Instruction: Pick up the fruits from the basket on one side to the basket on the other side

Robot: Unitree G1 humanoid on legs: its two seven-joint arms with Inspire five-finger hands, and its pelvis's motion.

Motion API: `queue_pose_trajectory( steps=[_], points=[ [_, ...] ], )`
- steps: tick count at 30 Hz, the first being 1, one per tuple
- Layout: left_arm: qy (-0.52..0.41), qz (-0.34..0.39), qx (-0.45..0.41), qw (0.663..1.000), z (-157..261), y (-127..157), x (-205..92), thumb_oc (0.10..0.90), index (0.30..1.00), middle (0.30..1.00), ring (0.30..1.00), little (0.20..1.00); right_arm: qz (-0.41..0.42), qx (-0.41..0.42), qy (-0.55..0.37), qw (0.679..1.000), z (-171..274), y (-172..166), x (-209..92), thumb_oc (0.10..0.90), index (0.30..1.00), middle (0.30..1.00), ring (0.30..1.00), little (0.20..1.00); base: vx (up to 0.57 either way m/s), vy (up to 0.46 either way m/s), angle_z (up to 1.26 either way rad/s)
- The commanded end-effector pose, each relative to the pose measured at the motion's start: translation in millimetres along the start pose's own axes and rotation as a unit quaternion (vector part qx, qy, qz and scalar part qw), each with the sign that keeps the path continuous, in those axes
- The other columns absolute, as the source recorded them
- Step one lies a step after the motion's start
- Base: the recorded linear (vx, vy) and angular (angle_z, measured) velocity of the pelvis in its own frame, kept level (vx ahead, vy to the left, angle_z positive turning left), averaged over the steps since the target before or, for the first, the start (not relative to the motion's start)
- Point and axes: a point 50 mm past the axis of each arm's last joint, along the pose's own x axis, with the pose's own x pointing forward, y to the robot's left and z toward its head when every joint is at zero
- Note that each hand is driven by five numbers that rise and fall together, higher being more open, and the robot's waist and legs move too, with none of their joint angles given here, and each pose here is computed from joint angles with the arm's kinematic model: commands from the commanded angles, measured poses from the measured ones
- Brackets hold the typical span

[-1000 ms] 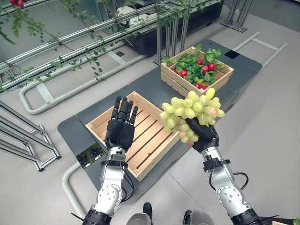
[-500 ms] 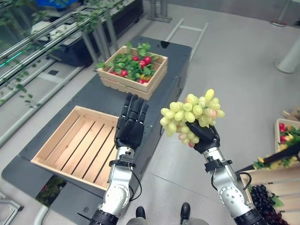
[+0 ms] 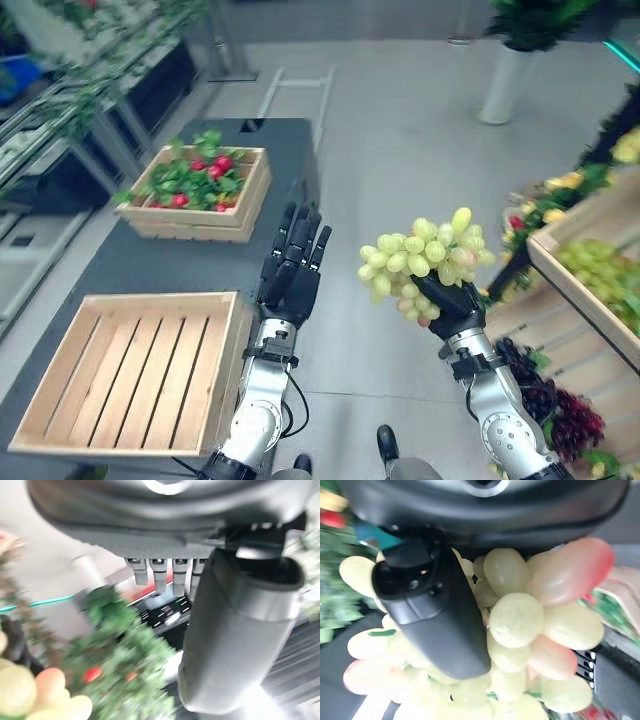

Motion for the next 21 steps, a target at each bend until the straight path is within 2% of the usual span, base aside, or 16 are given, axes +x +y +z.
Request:
queue_pose_trajectory(
  steps=[1,5,9,21],
  points=[
    [-0.038,-0.092,0.018,0.995,16,-27,8,0.800,0.900,0.900,0.900,0.900,0.103,0.010,-0.114,0.988,27,42,18,0.400,0.300,0.300,0.300,0.300,0.10,0.191,-1.97],
    [-0.045,-0.099,0.021,0.994,20,-31,6,0.800,0.900,0.900,0.900,0.900,0.105,0.032,-0.103,0.989,22,46,21,0.400,0.300,0.300,0.300,0.300,0.06,0.197,-0.97],
    [-0.017,-0.114,0.019,0.993,11,-36,15,0.800,0.900,0.900,0.900,0.900,0.080,0.043,-0.121,0.988,23,39,19,0.400,0.300,0.300,0.300,0.300,0.07,0.330,-0.23],
    [0.011,-0.125,0.027,0.992,10,-37,22,0.800,0.900,0.900,0.900,0.900,0.105,0.046,-0.112,0.987,20,43,26,0.400,0.300,0.300,0.300,0.300,-0.03,0.254,-0.43]
  ],
)
